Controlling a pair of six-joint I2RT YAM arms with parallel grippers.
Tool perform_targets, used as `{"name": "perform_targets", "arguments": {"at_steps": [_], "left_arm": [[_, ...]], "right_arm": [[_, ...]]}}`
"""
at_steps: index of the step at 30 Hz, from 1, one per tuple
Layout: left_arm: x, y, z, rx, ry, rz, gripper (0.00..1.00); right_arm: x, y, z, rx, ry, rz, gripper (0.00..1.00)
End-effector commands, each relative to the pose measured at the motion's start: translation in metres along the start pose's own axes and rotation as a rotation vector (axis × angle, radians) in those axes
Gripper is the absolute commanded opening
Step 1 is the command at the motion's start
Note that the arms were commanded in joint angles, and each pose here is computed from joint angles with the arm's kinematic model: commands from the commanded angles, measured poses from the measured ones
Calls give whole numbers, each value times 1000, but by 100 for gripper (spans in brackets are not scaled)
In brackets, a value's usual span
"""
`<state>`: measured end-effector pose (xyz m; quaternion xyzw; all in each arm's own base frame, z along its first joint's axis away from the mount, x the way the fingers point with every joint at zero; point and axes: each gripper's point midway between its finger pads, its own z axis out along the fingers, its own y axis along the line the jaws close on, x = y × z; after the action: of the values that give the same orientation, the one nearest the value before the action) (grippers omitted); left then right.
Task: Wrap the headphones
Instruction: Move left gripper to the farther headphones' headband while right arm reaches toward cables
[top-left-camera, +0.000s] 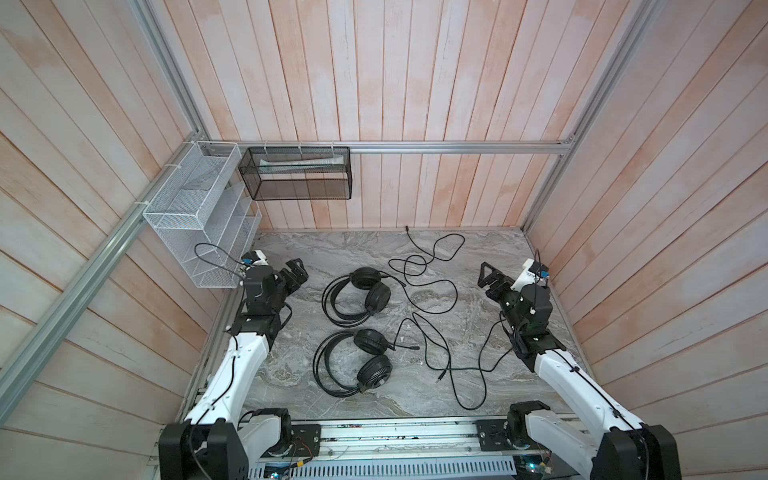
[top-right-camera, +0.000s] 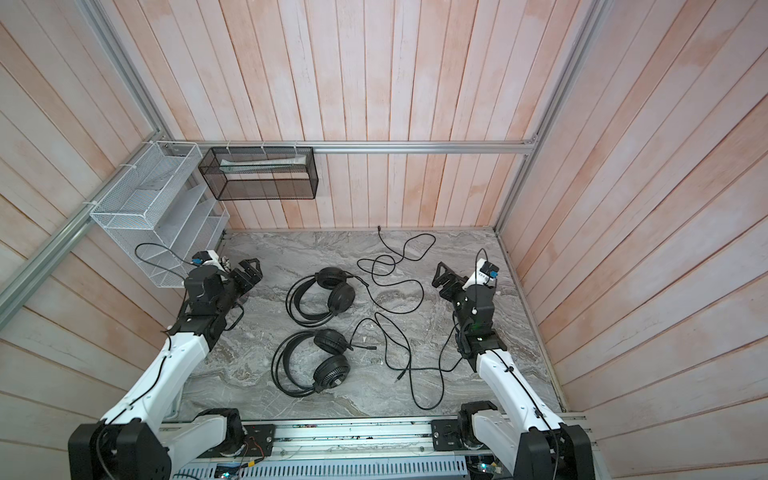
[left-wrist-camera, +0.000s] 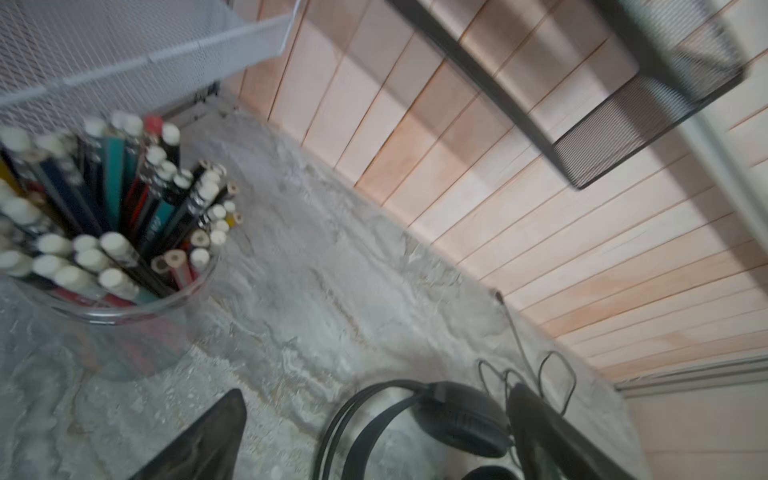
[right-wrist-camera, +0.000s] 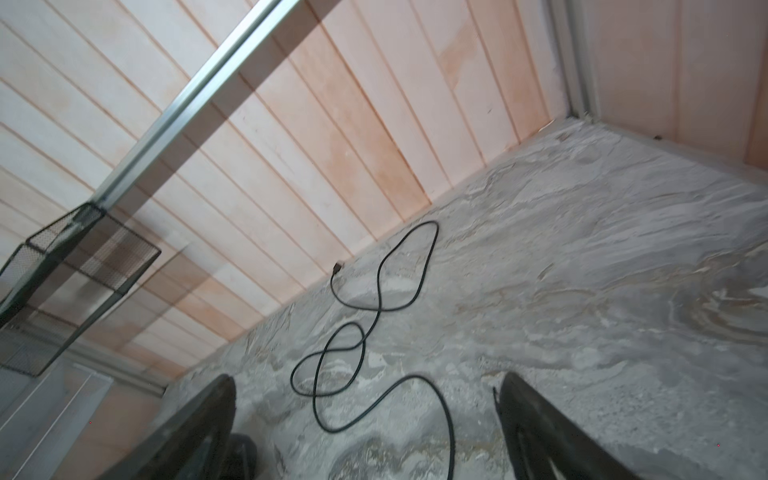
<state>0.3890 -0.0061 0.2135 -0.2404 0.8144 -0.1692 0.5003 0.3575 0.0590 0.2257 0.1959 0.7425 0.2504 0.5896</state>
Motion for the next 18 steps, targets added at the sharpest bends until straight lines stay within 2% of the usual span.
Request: {"name": "perform_targets", "arguments": {"at_steps": [1,9,12,14,18], "left_arm": [[44,8,12,-33,207,76,99],[83,-12,48,-3,402,206,99],[112,-12,57,-68,488,315,99],[122,-10,60,-122,504,390,99],[134,8,69,-227,566,441,98]], "right_arm": [[37,8,-3,-49,109,-25,99],[83,21,-6,-68,165,-96,99],[90,27,-5,-83,185,-102,99],[96,37,-8,-115,200,-112,99],[96,43,-10,-130,196,-122,99]]}}
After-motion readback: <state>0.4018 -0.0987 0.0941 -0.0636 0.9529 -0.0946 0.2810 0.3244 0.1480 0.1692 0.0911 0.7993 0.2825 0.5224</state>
